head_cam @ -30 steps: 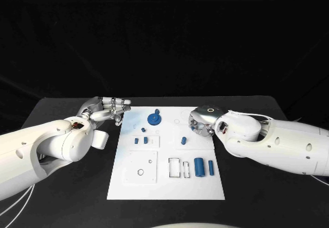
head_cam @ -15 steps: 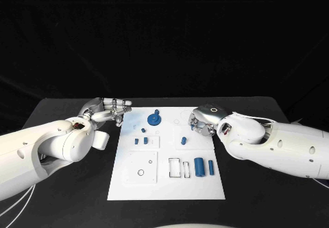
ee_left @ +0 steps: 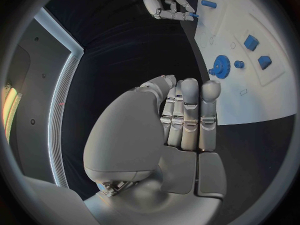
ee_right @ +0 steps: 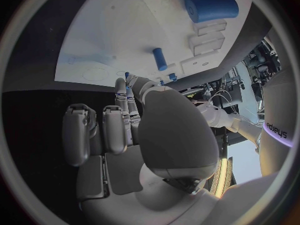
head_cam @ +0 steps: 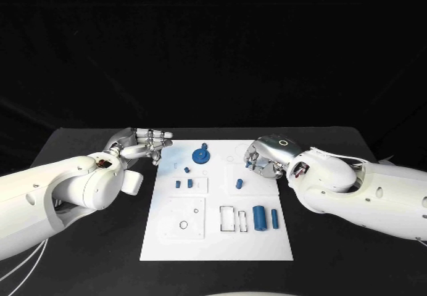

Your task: Assemble the parts on the task board

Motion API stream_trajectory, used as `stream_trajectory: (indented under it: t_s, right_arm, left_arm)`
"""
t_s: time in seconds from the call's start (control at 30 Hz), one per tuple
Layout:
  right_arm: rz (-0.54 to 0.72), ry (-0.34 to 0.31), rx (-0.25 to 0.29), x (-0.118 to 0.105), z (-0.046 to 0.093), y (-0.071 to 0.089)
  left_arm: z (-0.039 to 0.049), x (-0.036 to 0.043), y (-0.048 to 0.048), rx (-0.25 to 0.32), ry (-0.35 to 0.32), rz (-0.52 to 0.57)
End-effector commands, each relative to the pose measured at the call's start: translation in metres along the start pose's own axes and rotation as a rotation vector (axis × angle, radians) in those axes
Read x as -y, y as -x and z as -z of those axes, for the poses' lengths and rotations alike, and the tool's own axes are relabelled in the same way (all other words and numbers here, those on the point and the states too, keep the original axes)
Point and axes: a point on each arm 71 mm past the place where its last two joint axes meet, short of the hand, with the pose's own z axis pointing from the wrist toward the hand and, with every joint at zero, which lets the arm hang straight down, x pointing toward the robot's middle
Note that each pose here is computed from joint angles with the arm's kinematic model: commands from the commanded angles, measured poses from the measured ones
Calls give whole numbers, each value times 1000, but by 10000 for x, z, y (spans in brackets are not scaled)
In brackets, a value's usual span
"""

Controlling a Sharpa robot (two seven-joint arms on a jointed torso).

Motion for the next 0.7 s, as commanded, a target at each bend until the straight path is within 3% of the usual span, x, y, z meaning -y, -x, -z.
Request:
stream_trajectory:
  t_s: [0.03,0.4,0.7]
  right_arm:
    - [-33,33,33,-151,28,54]
    - [-82,174,34,-708,-40,55]
    - [-126,266,-31,-1096,-90,-196]
  left_arm:
    - [-11,8,-30,-23,-4,2]
    - [-43,5,-86,-35,-4,4]
    - [-90,1,-192,-57,1,17]
